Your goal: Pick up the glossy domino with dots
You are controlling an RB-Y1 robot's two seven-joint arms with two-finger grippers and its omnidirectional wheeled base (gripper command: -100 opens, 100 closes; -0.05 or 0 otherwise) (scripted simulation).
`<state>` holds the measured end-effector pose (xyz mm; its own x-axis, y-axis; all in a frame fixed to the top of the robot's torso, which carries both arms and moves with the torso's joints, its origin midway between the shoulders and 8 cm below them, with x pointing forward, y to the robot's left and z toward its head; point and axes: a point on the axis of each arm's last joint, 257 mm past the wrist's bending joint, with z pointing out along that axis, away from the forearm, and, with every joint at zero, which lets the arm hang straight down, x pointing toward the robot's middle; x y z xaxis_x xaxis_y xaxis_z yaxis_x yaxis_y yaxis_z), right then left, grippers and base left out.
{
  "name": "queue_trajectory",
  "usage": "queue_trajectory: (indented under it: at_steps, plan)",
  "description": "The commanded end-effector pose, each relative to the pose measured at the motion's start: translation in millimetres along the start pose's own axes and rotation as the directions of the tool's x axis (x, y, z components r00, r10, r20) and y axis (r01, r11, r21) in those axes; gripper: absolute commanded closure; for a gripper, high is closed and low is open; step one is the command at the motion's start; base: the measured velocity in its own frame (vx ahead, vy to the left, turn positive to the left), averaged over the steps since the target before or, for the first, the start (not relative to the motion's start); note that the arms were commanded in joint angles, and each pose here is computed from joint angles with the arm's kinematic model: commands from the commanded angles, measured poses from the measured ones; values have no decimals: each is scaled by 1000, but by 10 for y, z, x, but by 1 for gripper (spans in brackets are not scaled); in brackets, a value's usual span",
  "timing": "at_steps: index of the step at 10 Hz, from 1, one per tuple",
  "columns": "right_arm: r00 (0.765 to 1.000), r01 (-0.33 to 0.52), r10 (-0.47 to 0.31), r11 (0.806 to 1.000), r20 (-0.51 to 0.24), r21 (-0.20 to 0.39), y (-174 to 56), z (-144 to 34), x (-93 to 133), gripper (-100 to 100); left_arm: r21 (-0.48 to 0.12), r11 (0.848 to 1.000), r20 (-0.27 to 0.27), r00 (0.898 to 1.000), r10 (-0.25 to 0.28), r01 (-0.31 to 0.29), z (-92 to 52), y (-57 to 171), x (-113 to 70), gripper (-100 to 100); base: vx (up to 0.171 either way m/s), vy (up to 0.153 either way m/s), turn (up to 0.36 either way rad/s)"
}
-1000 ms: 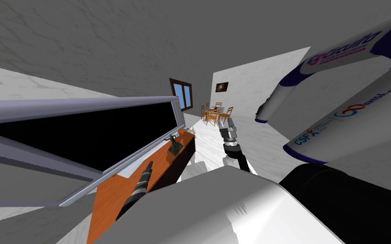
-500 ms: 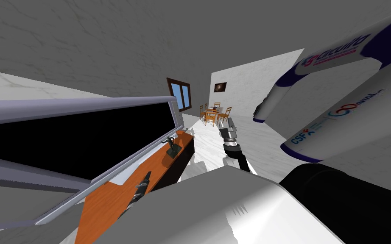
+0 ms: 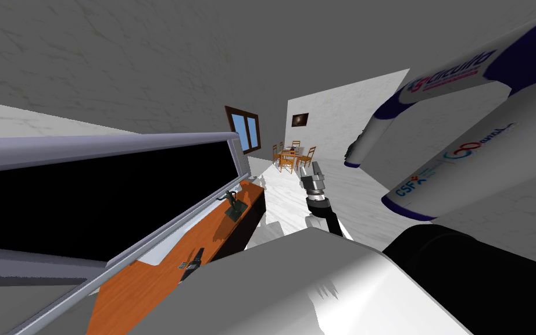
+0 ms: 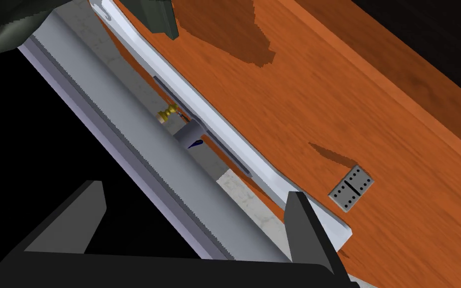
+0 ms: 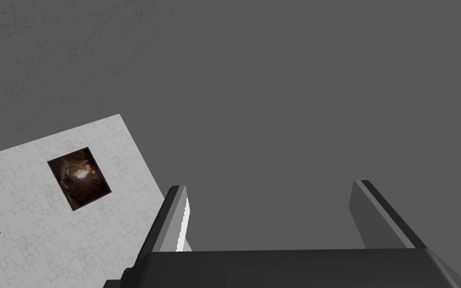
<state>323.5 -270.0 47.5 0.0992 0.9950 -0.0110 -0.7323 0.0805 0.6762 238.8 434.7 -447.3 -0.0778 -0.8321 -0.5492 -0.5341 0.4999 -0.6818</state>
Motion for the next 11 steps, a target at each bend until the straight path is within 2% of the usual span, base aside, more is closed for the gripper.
queue_trajectory:
  at_steps: [1, 2, 3, 5, 6, 8, 9, 10, 11]
  plan:
    - [1000, 0, 0, 1000, 0, 0, 0, 0, 0, 0, -58, 998, -15, 1000, 27, -28, -20, 264, 14, -100, 50, -11, -50]
    - [1000, 0, 0, 1000, 0, 0, 0, 0, 0, 0, -90, 995, -22, 998, 51, -53, -23, 412, -11, -100, 74, -11, -78]
    - [1000, 0, 0, 1000, 0, 0, 0, 0, 0, 0, -111, 992, -29, 998, 49, -52, -49, 516, 19, -100, 58, -5, -26]
    - [1000, 0, 0, 1000, 0, 0, 0, 0, 0, 0, -179, 978, -47, 994, 95, -102, -66, 833, -50, -100, 64, -4, -60]
    - [1000, 0, 0, 1000, 0, 0, 0, 0, 0, 0, -197, 975, -53, 994, 93, -102, -97, 926, -25, -100, 61, -3, -24]
    - [1000, 0, 0, 1000, 0, 0, 0, 0, 0, 0, -268, 951, -73, 988, 137, -152, -136, 1255, -123, -100, 69, -5, -58]
    - [1000, 0, 0, 1000, 0, 0, 0, 0, 0, 0, -308, 935, -85, 984, 156, -175, -176, 1446, -175, -100, 96, -7, -77]
    - [1000, 0, 0, 1000, 0, 0, 0, 0, 0, 0, -309, 935, -85, 984, 156, -175, -179, 1452, -174, -100, 74, 4, -16]
    - [1000, 0, 0, 1000, 0, 0, 0, 0, 0, 0, -341, 919, -95, 980, 176, -198, -207, 1601, -240, -100, 60, 7, -36]
